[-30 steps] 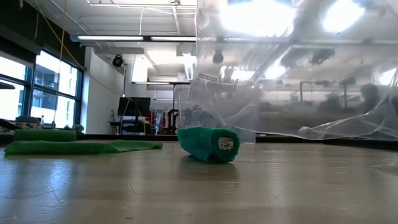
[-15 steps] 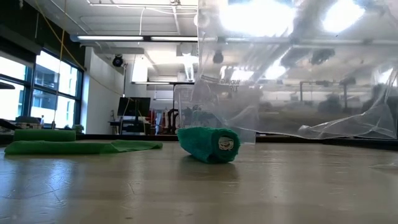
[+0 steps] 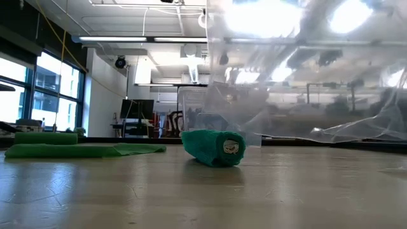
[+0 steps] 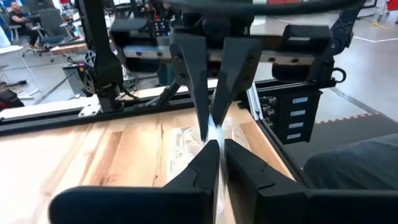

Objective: Roll bandage
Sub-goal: Open the transparent zip bag

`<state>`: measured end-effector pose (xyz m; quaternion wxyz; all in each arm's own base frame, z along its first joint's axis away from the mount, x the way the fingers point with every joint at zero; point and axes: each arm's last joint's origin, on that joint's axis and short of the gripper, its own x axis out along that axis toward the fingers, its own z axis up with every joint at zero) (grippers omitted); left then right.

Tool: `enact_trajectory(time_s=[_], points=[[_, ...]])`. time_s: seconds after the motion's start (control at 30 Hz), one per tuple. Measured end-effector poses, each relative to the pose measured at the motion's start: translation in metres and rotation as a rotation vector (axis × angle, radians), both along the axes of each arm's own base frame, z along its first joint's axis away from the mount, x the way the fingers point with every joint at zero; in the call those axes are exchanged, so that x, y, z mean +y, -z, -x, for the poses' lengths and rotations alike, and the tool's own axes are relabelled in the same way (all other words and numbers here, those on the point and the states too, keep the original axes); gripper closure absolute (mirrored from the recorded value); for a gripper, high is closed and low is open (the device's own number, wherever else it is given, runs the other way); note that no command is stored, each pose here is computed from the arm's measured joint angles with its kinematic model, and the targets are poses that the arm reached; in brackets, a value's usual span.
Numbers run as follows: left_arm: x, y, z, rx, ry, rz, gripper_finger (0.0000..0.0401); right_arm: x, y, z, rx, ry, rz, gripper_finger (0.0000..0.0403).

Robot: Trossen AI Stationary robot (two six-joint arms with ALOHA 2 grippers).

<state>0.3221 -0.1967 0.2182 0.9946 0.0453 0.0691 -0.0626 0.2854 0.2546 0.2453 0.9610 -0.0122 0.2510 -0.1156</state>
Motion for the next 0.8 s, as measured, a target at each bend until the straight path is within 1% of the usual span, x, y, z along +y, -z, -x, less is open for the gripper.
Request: enact_trajectory(time_s=[0.17, 0.3, 0.4, 0.6, 0.73, 0.8], points=[[0.0000, 0.0010, -0.0001, 0.005, -0.001, 0.005, 0.0337, 0.0000, 0.0000, 0.0000, 0.000, 0.000, 0.000, 0.0403], [-0.0001, -0.0006, -0.0003, -0.010, 0.000, 0.009, 0.0325, 0.0000, 0.0000, 0.0000, 0.000, 0.000, 0.000, 0.0403], [0.0004, 0.0000, -0.0003, -0.006, -0.018, 0.003, 0.0336, 0.0000, 0.0000, 0.0000, 0.000, 0.000, 0.000, 0.0403], [0.0005, 0.0005, -0.0004, -0.004, -0.024, -0.001, 0.0392, 0.0000, -0.0001, 0.0000, -0.001, 0.000, 0.000, 0.0403], [0.0007, 0.0009, -0.0004, -0.001, -0.029, -0.005, 0.0397, 0.0000, -0.0001, -0.0001, -0.001, 0.001, -0.001, 0.0403], [0.0014, 0.0019, -0.0003, 0.006, -0.050, -0.014, 0.0398, -0.0003, -0.0002, 0.0000, -0.011, 0.018, -0.009, 0.0402]])
